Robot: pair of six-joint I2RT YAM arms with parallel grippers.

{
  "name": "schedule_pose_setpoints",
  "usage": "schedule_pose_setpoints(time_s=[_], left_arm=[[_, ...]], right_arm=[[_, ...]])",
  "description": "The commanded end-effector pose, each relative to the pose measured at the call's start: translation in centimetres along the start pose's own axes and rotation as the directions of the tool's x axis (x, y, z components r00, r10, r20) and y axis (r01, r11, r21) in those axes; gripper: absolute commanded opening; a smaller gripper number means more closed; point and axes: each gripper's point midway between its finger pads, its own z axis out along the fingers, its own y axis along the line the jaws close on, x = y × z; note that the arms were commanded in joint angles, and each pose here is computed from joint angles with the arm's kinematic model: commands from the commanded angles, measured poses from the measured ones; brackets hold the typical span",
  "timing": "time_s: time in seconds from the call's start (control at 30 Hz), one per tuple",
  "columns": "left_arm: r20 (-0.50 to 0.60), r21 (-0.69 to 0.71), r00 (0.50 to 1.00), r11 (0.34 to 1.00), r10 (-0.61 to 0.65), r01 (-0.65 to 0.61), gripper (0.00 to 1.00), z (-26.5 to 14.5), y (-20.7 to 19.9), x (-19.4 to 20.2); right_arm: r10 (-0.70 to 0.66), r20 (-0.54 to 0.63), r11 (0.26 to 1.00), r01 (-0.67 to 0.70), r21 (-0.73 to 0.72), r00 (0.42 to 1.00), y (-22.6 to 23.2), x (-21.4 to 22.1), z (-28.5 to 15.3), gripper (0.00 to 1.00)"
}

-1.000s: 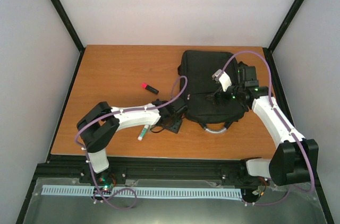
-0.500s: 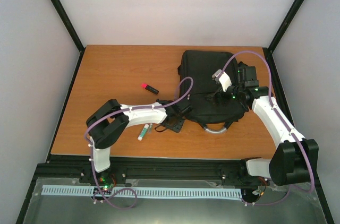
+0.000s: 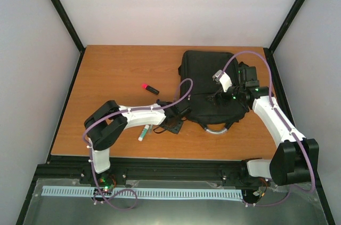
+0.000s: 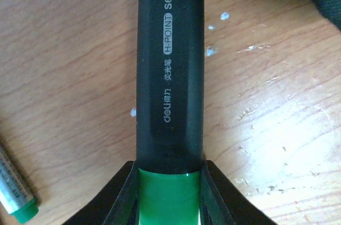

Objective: Pack the student bag
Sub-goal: Pick up the stationery from the center of the board.

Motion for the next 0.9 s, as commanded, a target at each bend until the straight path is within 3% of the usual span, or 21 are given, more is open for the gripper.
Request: schedule_pose_setpoints(time_s=[0.0,0.13,0.33,0.57,0.87], left_arm=[[0.007,0.0,0.999,0.999,0.035,-0.035,0.26,-1.1,0.4,0.6],[0.034,0.02,0.997,0.998,0.063,-0.064,0.24,-2.8,0.8,0.8],[0.138,0.241,0.978,0.952,0.159,-0.189,0.23,-8.0,-1.4,1.2],[0.28,0.49,0.926,0.791,0.255,-0.366,0.23,-13.8,-5.2,2.0],[0.233,0.706,0.926,0.603,0.297,-0.371,0.24,-17.2,-8.4,3.5]], right_arm=[[-0.006,0.01,1.0,0.006,-0.006,1.0,0.1,-0.4,-0.5,0.86],[-0.03,0.001,0.999,0.03,-0.032,1.0,0.9,-1.0,-1.4,0.87],[-0.184,0.015,0.966,0.183,-0.182,0.983,5.3,-0.4,-3.8,0.86],[-0.277,-0.004,0.909,0.26,-0.326,0.961,9.2,0.5,-5.4,0.81],[-0.514,0.016,0.791,0.481,-0.377,0.858,14.2,0.6,-5.4,0.81]])
